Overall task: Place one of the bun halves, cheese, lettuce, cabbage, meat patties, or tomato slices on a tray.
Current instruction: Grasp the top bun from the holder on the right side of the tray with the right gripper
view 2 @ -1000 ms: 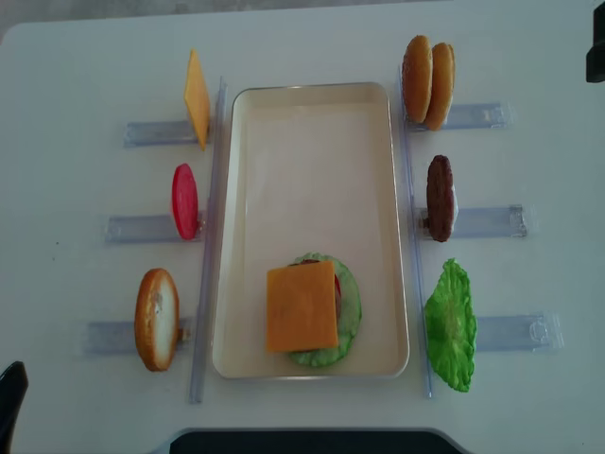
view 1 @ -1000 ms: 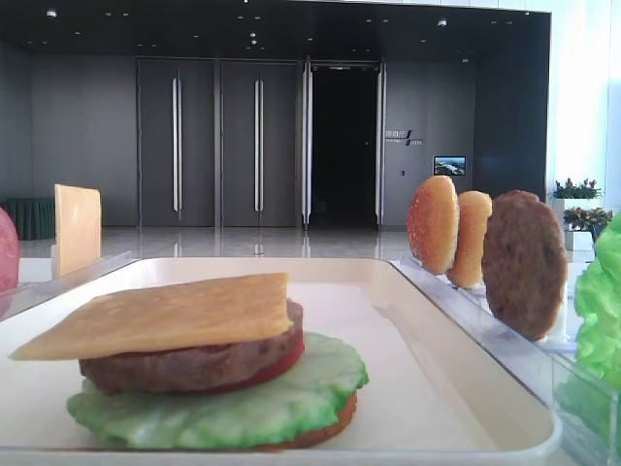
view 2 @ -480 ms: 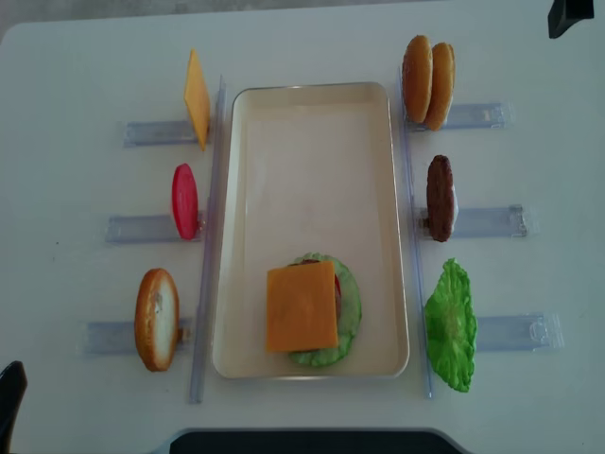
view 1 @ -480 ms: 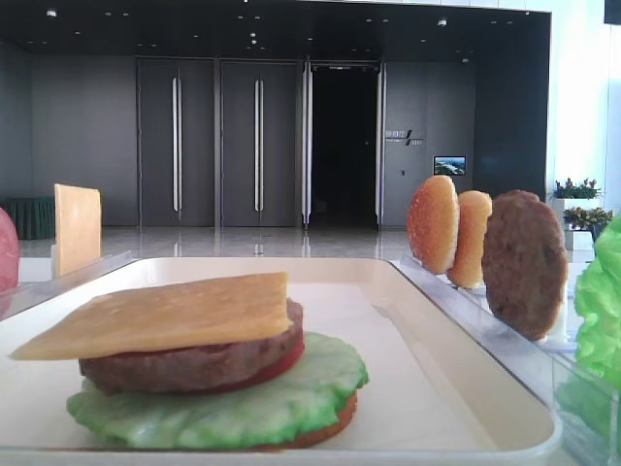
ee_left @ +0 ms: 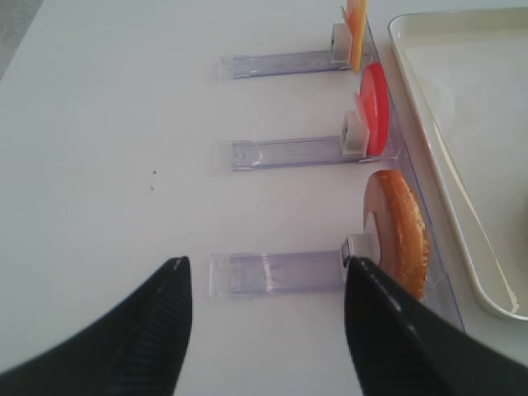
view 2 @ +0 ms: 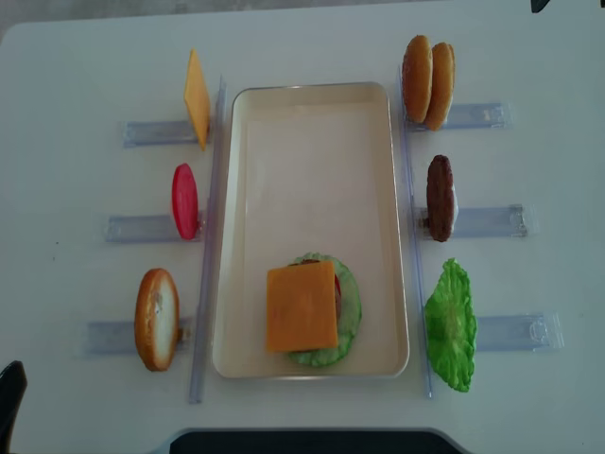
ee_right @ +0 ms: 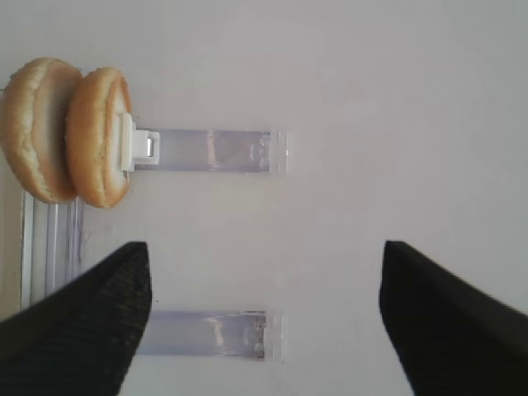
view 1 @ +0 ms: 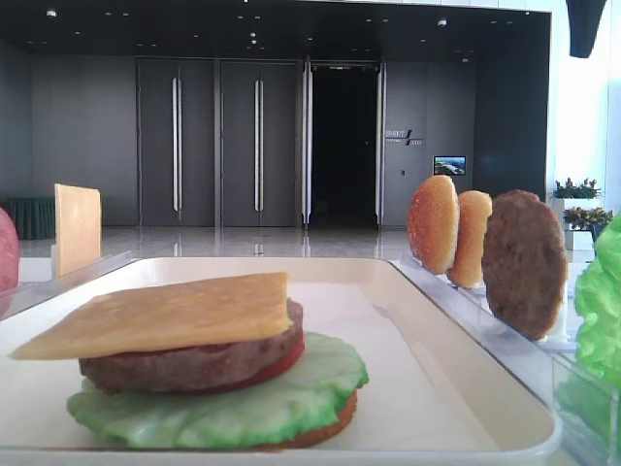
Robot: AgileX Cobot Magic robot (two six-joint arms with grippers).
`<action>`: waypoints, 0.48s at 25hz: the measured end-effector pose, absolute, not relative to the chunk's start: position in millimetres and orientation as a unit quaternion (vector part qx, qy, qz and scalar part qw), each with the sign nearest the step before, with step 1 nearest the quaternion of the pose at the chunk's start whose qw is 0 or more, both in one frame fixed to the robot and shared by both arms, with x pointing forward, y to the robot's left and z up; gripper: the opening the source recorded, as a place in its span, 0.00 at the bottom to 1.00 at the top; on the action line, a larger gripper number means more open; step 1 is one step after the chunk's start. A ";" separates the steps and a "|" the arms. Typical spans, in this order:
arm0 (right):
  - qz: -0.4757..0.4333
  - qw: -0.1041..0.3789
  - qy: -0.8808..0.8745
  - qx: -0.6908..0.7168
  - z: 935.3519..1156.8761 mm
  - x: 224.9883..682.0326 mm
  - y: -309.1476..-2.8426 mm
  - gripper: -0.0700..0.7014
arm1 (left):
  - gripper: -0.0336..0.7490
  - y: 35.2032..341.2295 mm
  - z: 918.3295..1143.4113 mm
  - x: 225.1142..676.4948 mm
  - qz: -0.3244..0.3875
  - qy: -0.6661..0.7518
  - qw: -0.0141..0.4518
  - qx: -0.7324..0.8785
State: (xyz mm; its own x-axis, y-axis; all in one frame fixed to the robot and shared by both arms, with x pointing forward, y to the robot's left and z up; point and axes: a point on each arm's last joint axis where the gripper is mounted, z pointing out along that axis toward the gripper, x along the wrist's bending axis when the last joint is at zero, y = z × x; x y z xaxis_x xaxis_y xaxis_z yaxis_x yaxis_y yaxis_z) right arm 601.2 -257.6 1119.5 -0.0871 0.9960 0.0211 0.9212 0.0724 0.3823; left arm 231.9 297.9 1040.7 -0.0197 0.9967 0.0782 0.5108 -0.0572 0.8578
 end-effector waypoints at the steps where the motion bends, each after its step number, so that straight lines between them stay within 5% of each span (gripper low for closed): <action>1: 0.149 0.123 0.724 0.662 1117.8 602.3 -257.5 0.79 | 0.62 297.9 1040.7 231.9 0.377 0.606 0.322 0.622; 12: 0.151 0.115 0.723 0.664 1115.3 604.6 -255.0 0.79 | 0.62 298.0 1040.7 231.9 0.377 0.607 0.322 0.621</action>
